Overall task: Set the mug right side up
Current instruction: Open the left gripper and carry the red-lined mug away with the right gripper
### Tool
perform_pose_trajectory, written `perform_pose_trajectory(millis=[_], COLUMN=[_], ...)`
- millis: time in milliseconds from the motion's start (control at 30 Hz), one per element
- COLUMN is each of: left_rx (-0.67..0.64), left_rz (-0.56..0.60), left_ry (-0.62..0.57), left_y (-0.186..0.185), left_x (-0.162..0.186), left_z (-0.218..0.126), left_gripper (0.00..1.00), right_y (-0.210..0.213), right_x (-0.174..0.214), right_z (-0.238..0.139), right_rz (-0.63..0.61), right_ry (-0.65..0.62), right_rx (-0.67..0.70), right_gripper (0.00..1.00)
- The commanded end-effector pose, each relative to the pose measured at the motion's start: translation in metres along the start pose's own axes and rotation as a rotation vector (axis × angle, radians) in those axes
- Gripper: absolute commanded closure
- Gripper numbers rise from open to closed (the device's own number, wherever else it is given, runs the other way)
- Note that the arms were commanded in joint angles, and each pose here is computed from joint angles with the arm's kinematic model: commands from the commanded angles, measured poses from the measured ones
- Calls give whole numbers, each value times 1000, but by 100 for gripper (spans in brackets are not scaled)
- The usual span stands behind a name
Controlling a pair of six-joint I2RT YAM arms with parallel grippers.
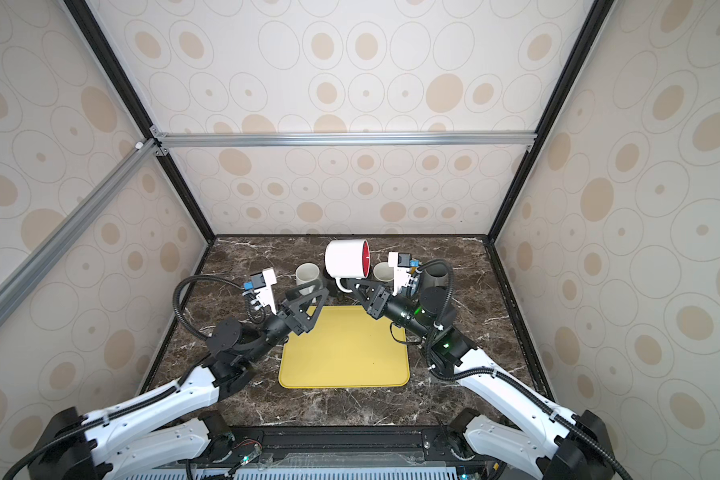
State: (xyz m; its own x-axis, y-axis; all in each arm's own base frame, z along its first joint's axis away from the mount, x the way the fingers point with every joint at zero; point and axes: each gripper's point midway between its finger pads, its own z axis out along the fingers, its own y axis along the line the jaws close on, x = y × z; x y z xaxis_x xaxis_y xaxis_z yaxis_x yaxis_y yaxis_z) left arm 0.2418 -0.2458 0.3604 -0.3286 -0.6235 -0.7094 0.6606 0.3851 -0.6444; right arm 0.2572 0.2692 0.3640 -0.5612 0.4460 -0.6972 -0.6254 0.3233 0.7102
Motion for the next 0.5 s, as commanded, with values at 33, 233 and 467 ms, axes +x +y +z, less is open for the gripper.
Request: perform_pose_trajectory(millis=[33, 233, 467], left_rx=[-491, -644, -738], left_rz=[235, 353, 322], left_ry=[109, 273, 343], left_y=[84, 108, 129], left_x=[9, 22, 40], left_z=[-37, -64, -100], left_gripper=[0, 0, 0], right_y=[12, -13, -41], right_x=[-21, -13, 2], right_z=[4, 33, 86], right_rz=[-60, -112, -212], right_ry=[-7, 99, 242], right_rx=[33, 212, 394], right_gripper=[100, 100, 100])
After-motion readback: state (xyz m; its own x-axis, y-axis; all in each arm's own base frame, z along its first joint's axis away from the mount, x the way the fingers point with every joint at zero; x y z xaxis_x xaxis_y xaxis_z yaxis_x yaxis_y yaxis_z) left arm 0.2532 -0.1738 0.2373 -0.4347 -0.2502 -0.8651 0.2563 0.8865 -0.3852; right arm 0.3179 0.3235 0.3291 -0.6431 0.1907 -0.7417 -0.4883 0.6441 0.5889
